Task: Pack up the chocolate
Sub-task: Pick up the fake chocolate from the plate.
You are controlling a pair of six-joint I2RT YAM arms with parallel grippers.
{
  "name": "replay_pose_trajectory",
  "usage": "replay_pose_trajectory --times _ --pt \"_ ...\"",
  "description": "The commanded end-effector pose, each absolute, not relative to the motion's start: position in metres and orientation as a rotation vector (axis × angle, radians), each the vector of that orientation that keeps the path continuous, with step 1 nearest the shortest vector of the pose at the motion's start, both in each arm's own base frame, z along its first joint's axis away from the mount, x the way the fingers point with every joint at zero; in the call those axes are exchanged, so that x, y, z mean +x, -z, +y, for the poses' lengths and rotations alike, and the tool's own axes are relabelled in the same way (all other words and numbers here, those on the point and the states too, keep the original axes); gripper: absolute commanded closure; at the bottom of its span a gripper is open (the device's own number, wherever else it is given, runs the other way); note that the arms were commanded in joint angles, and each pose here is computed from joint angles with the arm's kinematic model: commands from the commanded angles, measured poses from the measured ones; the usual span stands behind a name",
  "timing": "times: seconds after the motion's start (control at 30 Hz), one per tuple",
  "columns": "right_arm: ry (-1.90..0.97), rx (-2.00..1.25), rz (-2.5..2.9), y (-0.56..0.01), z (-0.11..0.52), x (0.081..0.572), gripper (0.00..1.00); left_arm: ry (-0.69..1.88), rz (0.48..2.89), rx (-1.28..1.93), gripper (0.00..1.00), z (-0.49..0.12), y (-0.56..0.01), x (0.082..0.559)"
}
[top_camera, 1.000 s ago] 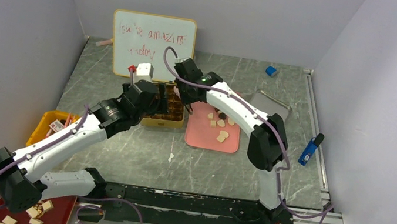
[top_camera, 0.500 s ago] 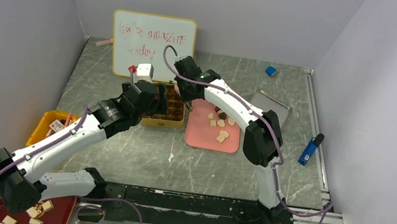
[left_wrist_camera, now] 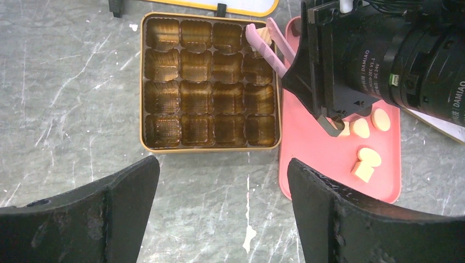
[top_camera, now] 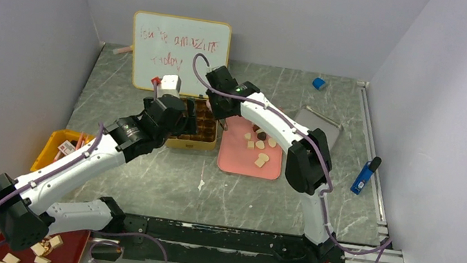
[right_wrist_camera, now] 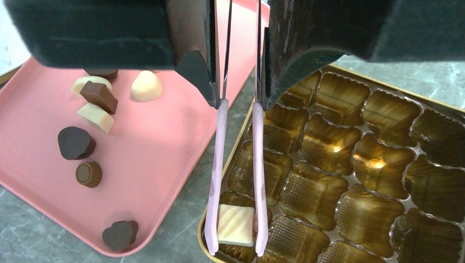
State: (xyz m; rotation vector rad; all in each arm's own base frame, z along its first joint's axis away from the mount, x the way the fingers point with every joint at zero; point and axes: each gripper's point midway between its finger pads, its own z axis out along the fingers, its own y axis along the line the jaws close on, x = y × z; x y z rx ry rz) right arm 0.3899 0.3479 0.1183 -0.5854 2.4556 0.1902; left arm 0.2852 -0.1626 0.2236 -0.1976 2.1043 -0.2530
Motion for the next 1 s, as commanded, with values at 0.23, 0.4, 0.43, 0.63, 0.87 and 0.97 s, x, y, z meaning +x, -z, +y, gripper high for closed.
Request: replay_pose_trajectory --times 0.23,0.4,0.43,0.63,0.87,0.97 --pt "-0.216 -0.566 2.410 -0.1273 0.3511 0.4031 0.69 0.234 2.098 -0.193 0.08 -0.1615 -0.2238 0.2871" --pt "-0.223 -0.564 2.411 -0.1270 0.3518 0.4034 0.66 0.231 2.099 -0.190 0.08 -0.1611 -0.2235 0.2870" --pt "-0.223 -0.563 2.412 -0.1269 0.3518 0.4034 0.66 0.231 2.099 -0.190 0.08 -0.1611 -0.2236 0.2870" --pt "-0.227 -0.563 2.415 -0.1250 0.3529 0.4026 0.65 0.231 2.099 -0.187 0.08 -0.1616 -0.2237 0.2880" --pt "-0.229 -0.558 2.419 -0.1241 0.3527 0.4021 0.64 0.230 2.101 -0.181 0.07 -0.1623 -0.2229 0.2885" --pt "-0.228 -0.556 2.420 -0.1237 0.3517 0.4028 0.64 0.229 2.102 -0.183 0.07 -0.1615 -0.2218 0.2886"
